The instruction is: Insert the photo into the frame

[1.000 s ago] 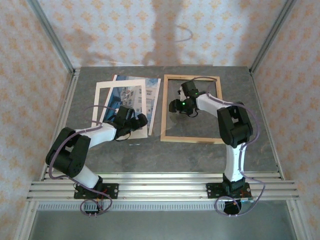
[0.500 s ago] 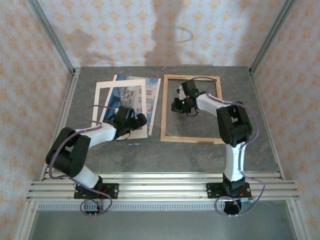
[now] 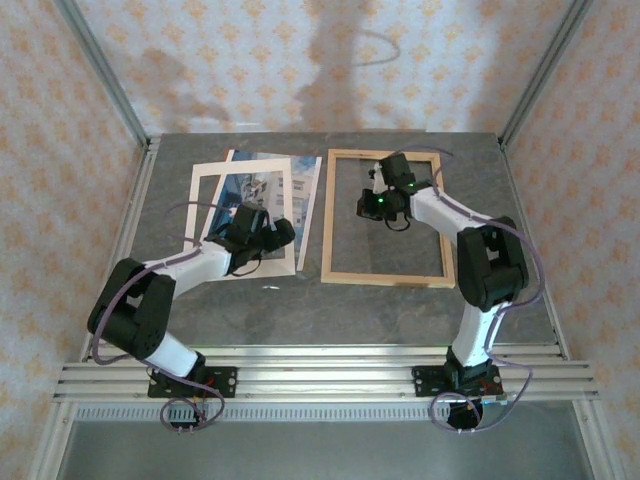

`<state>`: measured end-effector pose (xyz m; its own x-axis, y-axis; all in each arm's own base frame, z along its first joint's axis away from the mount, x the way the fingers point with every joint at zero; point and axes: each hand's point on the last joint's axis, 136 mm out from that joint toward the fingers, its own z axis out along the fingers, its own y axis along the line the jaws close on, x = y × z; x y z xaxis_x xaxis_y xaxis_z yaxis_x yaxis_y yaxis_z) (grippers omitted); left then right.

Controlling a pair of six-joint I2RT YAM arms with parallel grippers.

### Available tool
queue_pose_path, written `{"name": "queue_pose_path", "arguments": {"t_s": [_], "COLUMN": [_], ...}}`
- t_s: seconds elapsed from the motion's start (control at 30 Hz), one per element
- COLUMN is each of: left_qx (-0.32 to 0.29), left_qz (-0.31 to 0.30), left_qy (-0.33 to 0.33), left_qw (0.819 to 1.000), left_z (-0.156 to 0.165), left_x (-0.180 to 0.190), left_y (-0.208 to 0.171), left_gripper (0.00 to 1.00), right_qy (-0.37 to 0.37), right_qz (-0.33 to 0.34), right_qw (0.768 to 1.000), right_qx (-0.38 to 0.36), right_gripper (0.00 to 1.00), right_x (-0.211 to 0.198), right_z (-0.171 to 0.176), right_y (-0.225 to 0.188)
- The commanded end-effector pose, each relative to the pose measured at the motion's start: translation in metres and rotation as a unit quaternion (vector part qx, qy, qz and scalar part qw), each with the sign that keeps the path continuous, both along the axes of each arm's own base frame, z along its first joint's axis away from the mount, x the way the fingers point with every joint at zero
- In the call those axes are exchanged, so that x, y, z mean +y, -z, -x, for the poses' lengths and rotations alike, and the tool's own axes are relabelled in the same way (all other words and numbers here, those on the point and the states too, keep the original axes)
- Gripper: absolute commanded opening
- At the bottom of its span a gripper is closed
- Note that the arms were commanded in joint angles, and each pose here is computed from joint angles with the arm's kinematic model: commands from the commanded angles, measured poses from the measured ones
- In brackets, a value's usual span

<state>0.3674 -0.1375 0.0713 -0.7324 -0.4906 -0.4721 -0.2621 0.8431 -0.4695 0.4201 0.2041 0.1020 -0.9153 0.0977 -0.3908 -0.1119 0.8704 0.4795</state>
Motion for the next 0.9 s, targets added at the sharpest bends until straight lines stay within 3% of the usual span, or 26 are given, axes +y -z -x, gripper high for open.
{"name": "queue_pose_path", "arguments": {"t_s": [0.0,0.37,0.87], "left_qx": [-0.022,-0.024,-0.019], "left_qz": [-0.012,-0.010,-0.003], "left_qy": [-0.004,-0.004,-0.005], "left_qw": [1.000,1.000,1.000], "left_z": [-0.007,-0.012,-0.010], "left_x": [0.002,0.000,-0.001], "left_y": [-0.020,-0.022,-0.017], "left_gripper": [1.00,1.00,1.00], "right_qy": [0.027,0.078,0.103], "right_qz": [0.023,0.099,0.149], "right_qw": [0.999,0.992,0.983], "right_qx": [0.000,0.019,0.003], "right_gripper": [0.00,0.00,0.00], "right_x": [-0.030,-0.098,-0.127], "right_z": [0.005,0.011,0.000], "right_y": [-0.006,-0.002,-0.010]}}
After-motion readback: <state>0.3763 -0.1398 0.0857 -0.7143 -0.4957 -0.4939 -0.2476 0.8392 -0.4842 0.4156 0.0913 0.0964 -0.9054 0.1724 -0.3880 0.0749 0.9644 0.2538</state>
